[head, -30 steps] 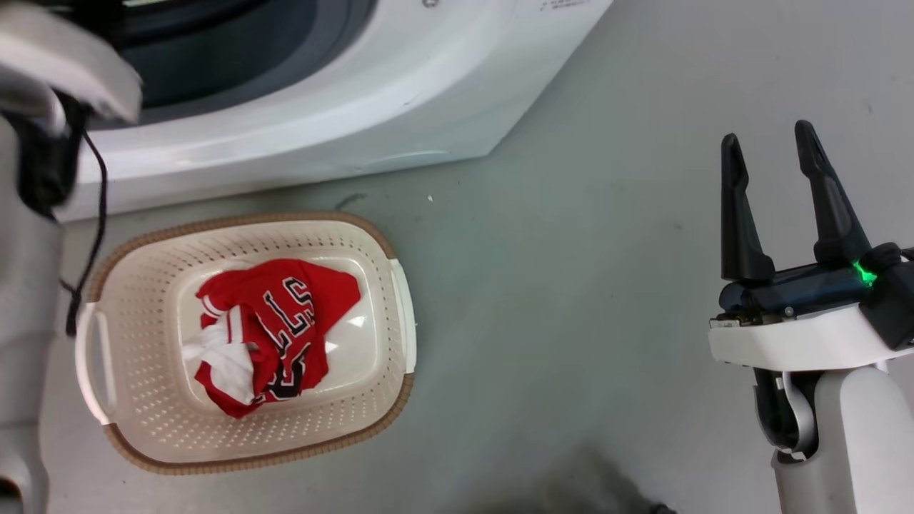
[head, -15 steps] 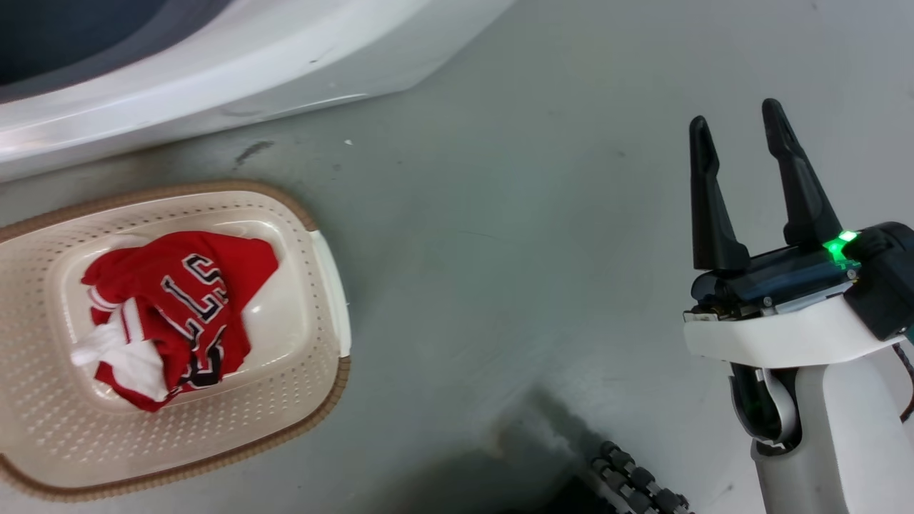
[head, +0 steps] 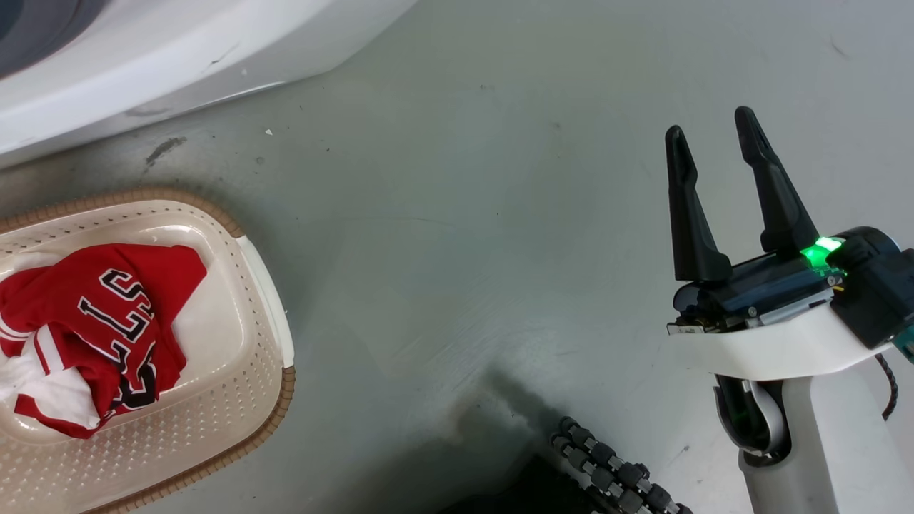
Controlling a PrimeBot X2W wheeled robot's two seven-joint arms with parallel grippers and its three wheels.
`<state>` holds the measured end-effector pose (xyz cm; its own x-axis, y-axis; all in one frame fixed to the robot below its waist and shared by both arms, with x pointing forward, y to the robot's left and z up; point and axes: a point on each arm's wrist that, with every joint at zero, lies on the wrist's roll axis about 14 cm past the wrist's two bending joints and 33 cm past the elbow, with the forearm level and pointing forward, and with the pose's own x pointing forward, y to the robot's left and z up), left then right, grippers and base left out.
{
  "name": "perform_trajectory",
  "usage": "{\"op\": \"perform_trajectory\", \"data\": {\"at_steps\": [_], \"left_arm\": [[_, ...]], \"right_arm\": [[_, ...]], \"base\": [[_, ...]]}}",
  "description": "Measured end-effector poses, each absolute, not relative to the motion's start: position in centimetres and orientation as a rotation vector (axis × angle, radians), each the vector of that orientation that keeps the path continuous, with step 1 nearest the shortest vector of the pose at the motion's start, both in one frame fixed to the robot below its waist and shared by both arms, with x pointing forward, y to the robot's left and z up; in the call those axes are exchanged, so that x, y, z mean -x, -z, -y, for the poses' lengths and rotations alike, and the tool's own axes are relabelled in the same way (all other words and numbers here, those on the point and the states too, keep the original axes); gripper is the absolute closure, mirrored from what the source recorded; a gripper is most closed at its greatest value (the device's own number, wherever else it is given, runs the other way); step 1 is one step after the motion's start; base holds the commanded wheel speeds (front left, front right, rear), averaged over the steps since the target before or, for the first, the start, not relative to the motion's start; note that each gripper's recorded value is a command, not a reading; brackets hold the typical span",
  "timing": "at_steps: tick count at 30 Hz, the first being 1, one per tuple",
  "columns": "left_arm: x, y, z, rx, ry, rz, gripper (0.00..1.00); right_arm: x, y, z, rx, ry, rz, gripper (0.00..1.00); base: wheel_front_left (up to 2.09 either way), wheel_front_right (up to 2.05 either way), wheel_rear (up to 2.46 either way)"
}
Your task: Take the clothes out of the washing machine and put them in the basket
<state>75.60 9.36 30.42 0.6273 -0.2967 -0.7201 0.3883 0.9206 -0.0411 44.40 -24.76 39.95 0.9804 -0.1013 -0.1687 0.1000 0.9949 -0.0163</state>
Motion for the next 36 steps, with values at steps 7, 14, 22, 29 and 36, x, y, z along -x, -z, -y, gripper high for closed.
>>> {"op": "perform_trajectory", "data": {"at_steps": [7, 14, 22, 29, 36], "left_arm": [[-75.1, -28.7, -9.5, -0.139, 0.390, -0.846, 1.00], [-76.0, -29.5, -9.7, -0.137, 0.387, -0.786, 1.00], [-77.1, -33.1, -10.1, -0.096, 0.374, -0.637, 1.00], [-76.8, -36.7, -10.8, -0.078, 0.364, -0.487, 1.00], [-74.3, -38.6, -11.3, -0.059, 0.362, -0.421, 1.00]], "right_arm": [[-44.4, -39.5, 24.7, 0.005, 0.100, -0.178, 0.00], [-44.8, -39.4, 24.5, 0.002, 0.092, -0.176, 0.00], [-45.5, -40.6, 24.3, 0.018, 0.077, -0.137, 0.00], [-46.0, -42.3, 24.1, 0.021, 0.067, -0.086, 0.00], [-46.1, -44.3, 23.3, 0.034, 0.045, -0.034, 0.00]], "base": [[0.00, 0.00, 0.00], [0.00, 0.00, 0.00], [0.00, 0.00, 0.00], [0.00, 0.00, 0.00], [0.00, 0.00, 0.00]]}}
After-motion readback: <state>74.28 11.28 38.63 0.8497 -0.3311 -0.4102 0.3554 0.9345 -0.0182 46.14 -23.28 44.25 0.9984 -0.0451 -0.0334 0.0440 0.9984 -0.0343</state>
